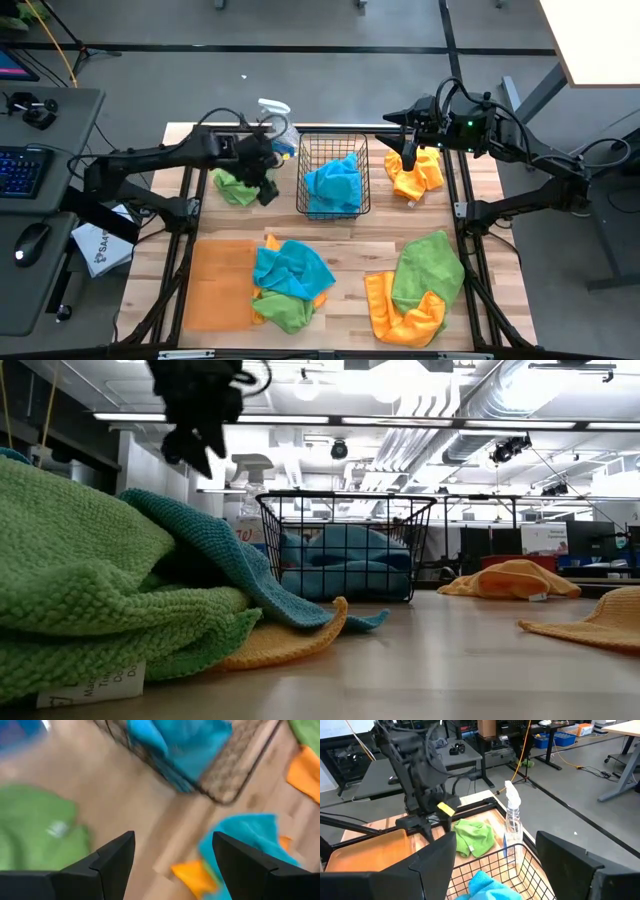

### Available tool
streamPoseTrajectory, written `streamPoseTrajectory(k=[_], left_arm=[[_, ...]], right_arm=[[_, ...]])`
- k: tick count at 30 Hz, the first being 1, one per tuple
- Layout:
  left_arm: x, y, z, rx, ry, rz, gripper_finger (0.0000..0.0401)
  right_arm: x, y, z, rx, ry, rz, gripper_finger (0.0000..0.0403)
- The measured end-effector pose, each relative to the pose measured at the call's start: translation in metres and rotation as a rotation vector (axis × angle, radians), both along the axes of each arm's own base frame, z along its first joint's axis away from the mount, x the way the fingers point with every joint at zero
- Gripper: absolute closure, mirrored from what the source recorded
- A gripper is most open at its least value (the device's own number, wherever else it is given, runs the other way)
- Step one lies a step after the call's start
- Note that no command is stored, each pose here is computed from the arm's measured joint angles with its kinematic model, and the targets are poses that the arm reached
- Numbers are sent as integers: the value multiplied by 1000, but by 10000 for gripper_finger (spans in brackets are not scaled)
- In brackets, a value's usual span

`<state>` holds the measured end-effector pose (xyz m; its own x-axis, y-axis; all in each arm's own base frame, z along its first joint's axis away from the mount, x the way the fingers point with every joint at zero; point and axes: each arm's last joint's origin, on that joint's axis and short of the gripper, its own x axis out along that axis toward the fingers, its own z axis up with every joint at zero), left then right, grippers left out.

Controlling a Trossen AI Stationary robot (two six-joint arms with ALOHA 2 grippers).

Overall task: Sort microfiber towel by color & place in baskets
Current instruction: Put the top blue towel into the black basket, then put the blue towel into the black basket

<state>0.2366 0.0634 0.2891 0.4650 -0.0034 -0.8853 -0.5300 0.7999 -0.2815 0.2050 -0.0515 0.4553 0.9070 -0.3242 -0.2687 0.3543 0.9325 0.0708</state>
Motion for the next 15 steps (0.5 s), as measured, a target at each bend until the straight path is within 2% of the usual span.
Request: streamPoseTrajectory(k=[4,7,9,11,15], left_arm=[[-4,-31,-23,-213,-8,-127,146],[-7,-66,-28,-244,-10,-308,146],[-9,-91,-30,-185,-21,-457,146],[-12,-113,-33,-64,-28,-571,146],[-7,-139,-42,203,-49,-704,146]], right_arm=[[0,0,0,1,5,0,132],[0,0,-1,-5,13,3,132],[0,0,-1,-14,21,6,132],[0,0,-1,-20,23,8,132],[0,0,-2,-20,24,8,132]])
